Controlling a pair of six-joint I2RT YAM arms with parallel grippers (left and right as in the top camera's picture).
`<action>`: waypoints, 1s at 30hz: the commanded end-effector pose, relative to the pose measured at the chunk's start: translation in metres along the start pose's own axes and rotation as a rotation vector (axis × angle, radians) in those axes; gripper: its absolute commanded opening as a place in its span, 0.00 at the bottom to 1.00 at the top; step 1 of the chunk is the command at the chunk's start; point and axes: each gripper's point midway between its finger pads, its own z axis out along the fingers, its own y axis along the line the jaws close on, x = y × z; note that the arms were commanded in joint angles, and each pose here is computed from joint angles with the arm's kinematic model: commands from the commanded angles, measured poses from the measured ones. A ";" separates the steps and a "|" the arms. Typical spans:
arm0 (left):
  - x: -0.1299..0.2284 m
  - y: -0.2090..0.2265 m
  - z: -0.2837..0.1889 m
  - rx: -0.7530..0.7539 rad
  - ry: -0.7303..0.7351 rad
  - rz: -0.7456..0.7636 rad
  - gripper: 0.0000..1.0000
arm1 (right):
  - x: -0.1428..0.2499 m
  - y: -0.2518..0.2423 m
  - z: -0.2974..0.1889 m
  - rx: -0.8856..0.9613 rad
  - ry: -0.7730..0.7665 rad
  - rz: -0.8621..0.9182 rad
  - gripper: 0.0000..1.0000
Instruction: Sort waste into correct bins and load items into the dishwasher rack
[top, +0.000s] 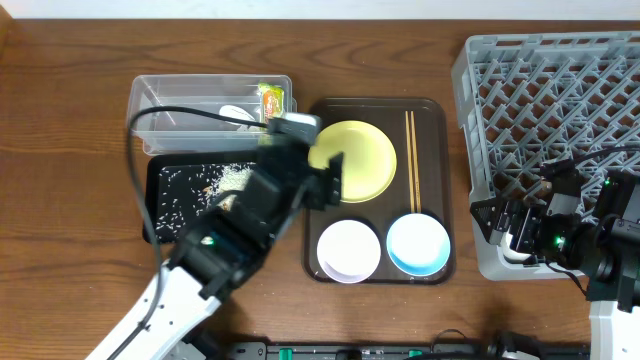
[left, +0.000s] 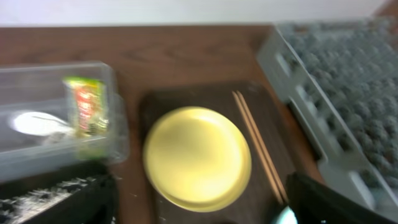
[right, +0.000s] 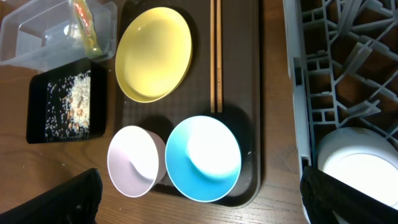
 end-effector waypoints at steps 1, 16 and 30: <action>-0.027 0.021 -0.022 -0.027 -0.093 0.080 0.92 | -0.005 0.003 -0.004 -0.008 -0.017 -0.022 0.99; -0.010 0.104 -0.108 -0.123 -0.316 0.159 0.93 | -0.005 0.003 -0.004 -0.008 -0.017 -0.022 0.99; 0.074 0.122 -0.087 -0.135 -0.425 0.207 0.93 | -0.005 0.003 -0.004 -0.008 -0.017 -0.022 0.99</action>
